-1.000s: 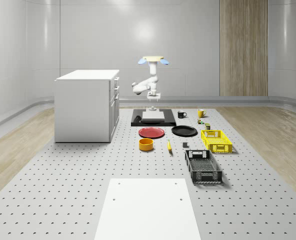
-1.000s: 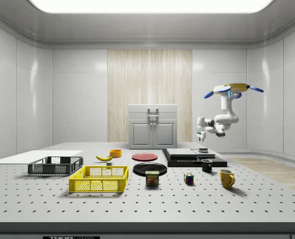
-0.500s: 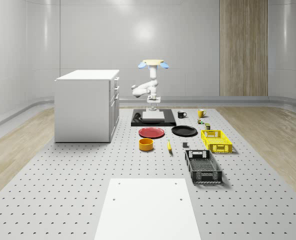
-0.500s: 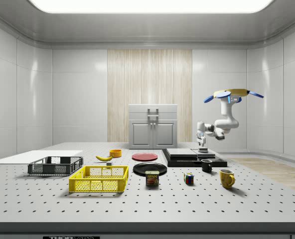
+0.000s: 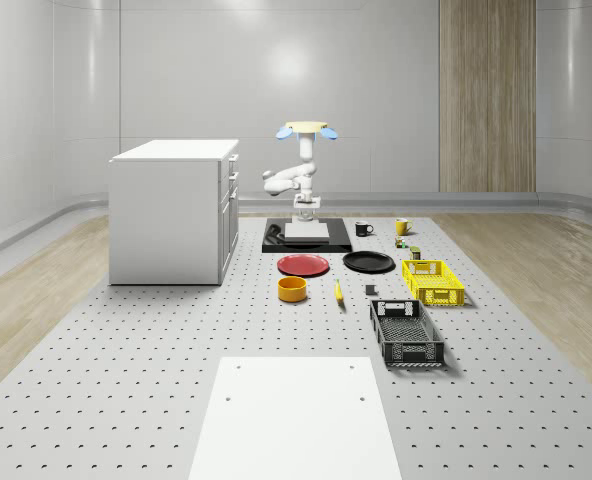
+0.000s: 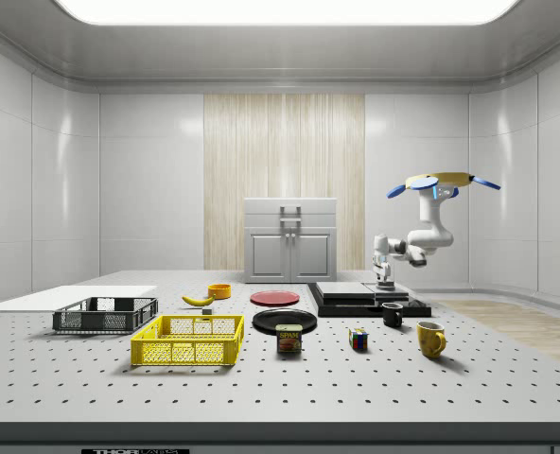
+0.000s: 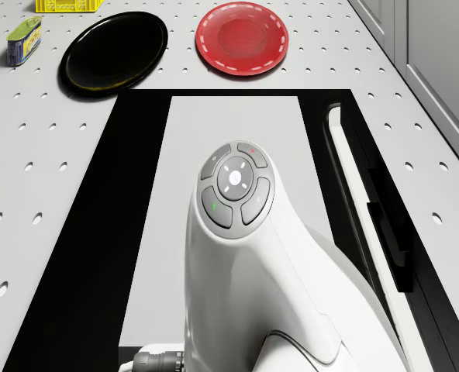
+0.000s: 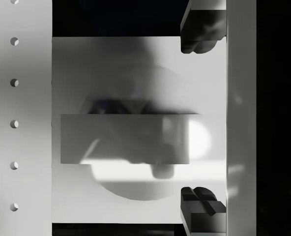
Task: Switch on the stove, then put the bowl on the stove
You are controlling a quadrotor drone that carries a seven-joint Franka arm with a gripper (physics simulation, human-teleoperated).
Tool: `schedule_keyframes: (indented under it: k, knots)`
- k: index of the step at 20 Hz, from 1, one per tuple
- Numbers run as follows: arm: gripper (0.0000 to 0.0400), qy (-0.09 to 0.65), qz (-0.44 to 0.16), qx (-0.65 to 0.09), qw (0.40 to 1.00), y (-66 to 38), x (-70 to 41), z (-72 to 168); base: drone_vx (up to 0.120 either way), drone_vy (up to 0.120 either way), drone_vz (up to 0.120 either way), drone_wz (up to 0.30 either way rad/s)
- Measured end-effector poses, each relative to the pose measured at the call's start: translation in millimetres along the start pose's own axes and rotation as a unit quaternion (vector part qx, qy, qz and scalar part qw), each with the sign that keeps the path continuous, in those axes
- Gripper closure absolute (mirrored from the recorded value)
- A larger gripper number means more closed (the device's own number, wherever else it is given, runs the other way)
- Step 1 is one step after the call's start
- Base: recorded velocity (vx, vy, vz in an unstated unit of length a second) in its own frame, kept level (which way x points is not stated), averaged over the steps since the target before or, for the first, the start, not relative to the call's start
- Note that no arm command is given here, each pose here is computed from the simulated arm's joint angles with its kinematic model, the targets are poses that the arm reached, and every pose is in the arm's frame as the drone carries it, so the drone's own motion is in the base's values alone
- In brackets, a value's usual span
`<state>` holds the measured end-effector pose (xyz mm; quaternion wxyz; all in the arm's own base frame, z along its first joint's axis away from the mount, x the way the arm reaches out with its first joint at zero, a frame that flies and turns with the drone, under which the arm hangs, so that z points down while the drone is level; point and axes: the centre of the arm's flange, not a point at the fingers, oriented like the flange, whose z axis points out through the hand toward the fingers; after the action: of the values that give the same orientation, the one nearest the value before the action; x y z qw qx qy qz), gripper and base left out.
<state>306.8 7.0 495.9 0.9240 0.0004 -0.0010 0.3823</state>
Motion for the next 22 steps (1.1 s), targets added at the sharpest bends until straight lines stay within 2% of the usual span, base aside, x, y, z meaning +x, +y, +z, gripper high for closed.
schedule_keyframes:
  k: [9,17,22]
  knots:
    - [0.0000,0.000,0.000,0.000,1.000,1.7,1.7,17.8,0.000,0.000,0.000,0.000]
    - [0.0000,0.000,0.000,0.000,1.000,2.0,2.0,22.1,0.000,0.000,0.000,0.000]
    - [0.0000,0.000,0.000,0.000,1.000,-1.4,-1.3,22.6,0.000,0.000,0.000,0.000]
